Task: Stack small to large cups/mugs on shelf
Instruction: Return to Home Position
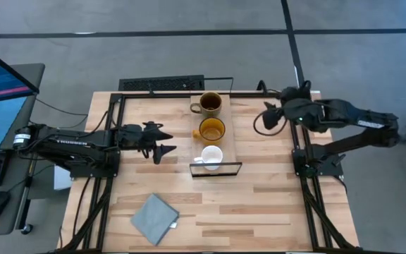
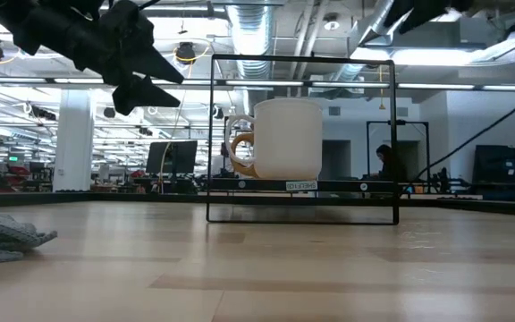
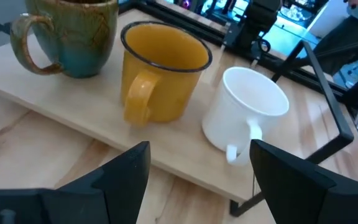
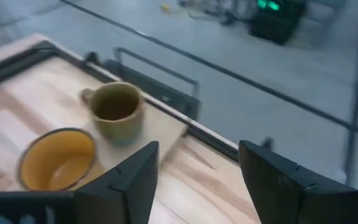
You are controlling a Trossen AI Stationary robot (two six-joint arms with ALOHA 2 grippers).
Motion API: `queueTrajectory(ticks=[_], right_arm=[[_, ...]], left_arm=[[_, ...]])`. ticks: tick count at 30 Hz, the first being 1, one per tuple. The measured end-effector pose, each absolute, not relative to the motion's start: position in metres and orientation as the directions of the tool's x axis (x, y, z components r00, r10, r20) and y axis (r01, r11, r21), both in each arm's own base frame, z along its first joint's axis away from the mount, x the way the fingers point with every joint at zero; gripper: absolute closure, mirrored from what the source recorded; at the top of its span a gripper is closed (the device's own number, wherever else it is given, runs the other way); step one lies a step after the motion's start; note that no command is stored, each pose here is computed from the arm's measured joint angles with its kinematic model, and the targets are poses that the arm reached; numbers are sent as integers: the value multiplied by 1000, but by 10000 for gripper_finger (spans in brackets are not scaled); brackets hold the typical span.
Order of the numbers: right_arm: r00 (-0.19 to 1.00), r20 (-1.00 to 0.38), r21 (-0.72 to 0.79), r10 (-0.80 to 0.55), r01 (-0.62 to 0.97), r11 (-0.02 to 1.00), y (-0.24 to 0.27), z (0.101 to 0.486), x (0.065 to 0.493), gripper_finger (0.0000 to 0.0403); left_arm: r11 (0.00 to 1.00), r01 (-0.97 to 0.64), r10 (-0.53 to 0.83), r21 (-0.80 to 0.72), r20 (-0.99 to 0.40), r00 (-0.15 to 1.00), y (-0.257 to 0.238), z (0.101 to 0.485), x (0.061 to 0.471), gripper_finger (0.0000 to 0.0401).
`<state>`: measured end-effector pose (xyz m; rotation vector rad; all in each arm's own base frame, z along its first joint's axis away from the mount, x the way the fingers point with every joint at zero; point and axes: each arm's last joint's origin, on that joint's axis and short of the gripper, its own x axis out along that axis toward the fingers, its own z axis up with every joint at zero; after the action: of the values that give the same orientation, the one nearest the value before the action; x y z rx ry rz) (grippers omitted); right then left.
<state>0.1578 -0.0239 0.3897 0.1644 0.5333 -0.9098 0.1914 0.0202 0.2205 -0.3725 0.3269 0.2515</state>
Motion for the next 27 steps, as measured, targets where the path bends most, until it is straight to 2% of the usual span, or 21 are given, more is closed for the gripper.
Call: queueTrajectory(ticks=[5, 12, 19, 22, 27], right_arm=[[572, -438, -94, -694, 739, 668, -23, 358, 152, 159], [640, -349, -40, -684, 719, 694, -23, 306, 130, 159], [742, -166, -11, -650, 657, 754, -23, 275, 101, 159], [726, -76, 19, -683, 686, 727, -27, 268, 92, 159], [699, -23, 56, -714, 714, 698, -34, 255, 81, 159]], left_arm=[[902, -334, 243, -275, -316, 917, 22, 224, 192, 134], [878, -429, 369, -213, -271, 889, 26, 228, 192, 134], [879, -456, 427, -142, -196, 883, 37, 238, 187, 134], [861, -499, 479, -96, -176, 860, 47, 241, 183, 134], [820, -566, 549, -83, -161, 820, 68, 243, 177, 134]])
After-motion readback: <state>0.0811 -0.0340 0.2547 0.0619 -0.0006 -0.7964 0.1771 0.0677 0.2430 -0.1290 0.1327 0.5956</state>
